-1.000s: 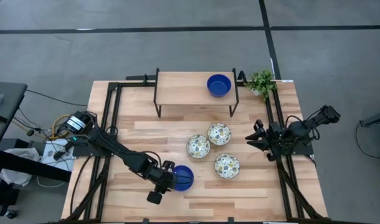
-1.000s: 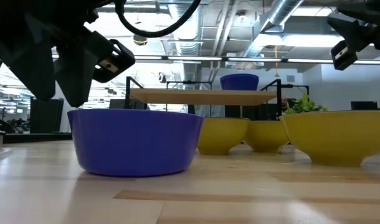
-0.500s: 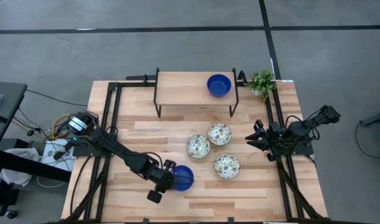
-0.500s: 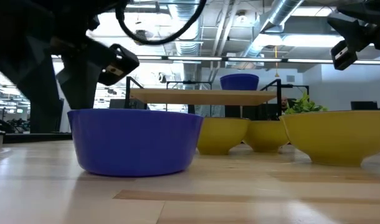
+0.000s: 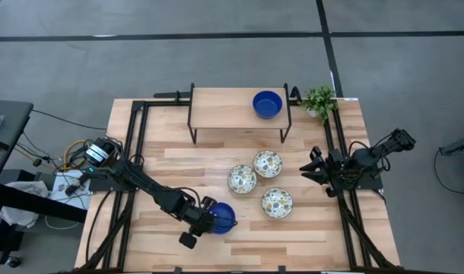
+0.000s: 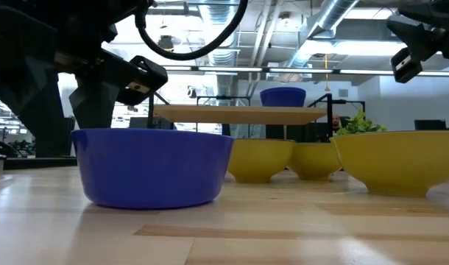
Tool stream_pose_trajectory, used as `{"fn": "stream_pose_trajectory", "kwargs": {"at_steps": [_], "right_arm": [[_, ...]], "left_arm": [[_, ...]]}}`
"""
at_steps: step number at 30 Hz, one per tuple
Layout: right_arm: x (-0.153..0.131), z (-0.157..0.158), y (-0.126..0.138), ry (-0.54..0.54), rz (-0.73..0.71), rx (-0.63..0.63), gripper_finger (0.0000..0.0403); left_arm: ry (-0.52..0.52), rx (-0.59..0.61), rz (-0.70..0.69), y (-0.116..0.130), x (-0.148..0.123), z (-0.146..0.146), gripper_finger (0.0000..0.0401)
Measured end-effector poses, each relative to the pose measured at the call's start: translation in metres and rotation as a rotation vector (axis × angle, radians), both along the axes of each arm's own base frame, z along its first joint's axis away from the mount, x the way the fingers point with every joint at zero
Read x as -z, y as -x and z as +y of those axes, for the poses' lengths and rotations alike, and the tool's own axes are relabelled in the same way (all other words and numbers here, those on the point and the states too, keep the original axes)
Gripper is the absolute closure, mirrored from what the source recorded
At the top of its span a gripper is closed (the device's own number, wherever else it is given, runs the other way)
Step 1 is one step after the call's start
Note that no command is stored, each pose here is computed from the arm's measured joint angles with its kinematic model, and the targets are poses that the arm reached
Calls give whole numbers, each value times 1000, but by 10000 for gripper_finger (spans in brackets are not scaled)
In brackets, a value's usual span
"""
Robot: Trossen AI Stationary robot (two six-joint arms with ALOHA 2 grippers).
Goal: Pick & Place Mini bowls
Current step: Stack the blue bowl on top of the blue bowls on the shelf
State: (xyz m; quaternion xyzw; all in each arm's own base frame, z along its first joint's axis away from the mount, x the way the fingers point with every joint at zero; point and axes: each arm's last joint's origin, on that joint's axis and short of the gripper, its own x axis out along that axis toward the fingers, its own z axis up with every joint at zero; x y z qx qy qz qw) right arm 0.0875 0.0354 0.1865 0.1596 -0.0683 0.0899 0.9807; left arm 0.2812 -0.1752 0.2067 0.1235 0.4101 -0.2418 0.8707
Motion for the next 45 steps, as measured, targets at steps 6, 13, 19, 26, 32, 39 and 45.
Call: {"fn": "stream_pose_trajectory", "kwargs": {"at_steps": [6, 13, 19, 26, 32, 39, 45], "right_arm": [[0, 0, 0, 0, 0, 0, 316], [0, 0, 0, 0, 0, 0, 316], [0, 0, 0, 0, 0, 0, 316], [0, 0, 0, 0, 0, 0, 316], [0, 0, 0, 0, 0, 0, 316], [0, 0, 0, -1, 0, 0, 316], [0, 0, 0, -1, 0, 0, 316]], "left_arm": [[2, -1, -4, 0, 0, 0, 286], [-3, -10, -17, -1, -1, 0, 286], [-9, -10, -9, 1, 3, 1, 286], [-12, -5, -4, 3, 8, 1, 287], [-10, -4, -7, 3, 8, 1, 316], [-15, -9, -19, 3, 7, 1, 390], [-1, -13, -40, 4, -2, 3, 393]]}}
